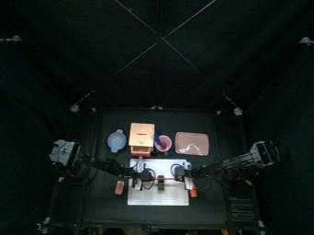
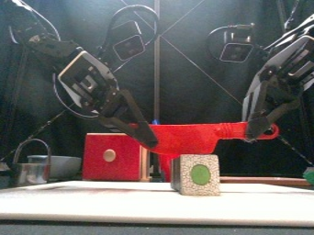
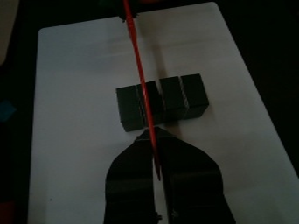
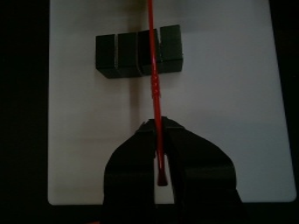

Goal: Place sushi on board then cut the sushi with the knife then place the pieces on the plate
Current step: Cut the sushi into 4 pieces

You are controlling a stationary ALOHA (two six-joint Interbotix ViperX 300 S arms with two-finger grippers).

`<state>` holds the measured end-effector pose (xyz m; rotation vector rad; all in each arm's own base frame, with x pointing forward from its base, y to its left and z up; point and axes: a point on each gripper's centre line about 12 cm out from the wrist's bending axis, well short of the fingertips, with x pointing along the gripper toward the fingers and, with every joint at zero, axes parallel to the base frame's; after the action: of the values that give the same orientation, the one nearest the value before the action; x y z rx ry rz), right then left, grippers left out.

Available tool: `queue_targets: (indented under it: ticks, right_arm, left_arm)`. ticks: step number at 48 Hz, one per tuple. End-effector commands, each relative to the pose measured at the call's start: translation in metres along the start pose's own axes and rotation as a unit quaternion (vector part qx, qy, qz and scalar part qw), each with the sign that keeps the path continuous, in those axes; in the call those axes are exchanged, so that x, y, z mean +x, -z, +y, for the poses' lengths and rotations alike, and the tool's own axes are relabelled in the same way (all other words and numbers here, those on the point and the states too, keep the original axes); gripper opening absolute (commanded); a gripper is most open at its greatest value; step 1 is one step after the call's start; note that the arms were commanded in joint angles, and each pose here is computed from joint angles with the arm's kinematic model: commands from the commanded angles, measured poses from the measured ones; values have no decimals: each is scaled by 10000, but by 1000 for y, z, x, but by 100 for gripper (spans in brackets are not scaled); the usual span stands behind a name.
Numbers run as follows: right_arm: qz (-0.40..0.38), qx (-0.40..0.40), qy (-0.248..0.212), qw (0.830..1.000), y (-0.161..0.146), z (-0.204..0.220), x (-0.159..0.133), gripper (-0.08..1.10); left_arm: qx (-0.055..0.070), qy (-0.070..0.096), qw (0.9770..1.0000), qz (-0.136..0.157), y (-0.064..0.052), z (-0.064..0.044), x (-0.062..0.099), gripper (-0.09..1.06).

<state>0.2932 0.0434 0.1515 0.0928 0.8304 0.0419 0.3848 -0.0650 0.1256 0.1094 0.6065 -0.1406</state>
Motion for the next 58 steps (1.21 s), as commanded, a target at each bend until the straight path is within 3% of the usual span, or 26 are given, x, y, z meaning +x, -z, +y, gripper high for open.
queue_targets:
  ticks: [1,15,27,36,38,41,44,50,53,55,58]
  right_arm:
    - [-76,-52,59,9999,-4,-4,-5,30]
    - [-65,-55,90,9999,-4,-7,-4,30]
    - [49,-43,122,9999,1,-10,5,30]
    - [350,-92,149,9992,13,-14,30,30]
    - [319,-96,204,9992,10,-19,30,30]
    - [187,-194,315,9991,1,-28,25,30]
    - [55,-317,424,9986,-8,-34,17,30]
    - [-455,-369,377,9976,-30,-29,-6,30]
    - [-688,-471,189,9963,-37,-13,-20,30]
    - [-709,-530,71,9961,-35,-4,-23,30]
    - [-700,-640,-135,9954,-32,11,-23,30]
  left_arm:
    - [119,31,9998,-152,-11,-2,0,29]
    - [115,39,9999,-61,-6,-2,3,29]
    - [134,59,9996,230,13,-4,19,29]
    - [156,61,9990,413,25,-4,27,29]
    - [155,40,9992,369,22,-2,25,29]
    - [106,-91,9995,295,18,12,20,29]
    - [154,-174,9996,185,10,23,13,29]
    - [327,-183,9991,-210,-15,25,-4,29]
    - [423,-65,9984,-363,-24,13,-12,29]
    - [530,78,9979,-373,-24,0,-14,29]
    - [587,221,9975,-335,-21,-14,-12,29]
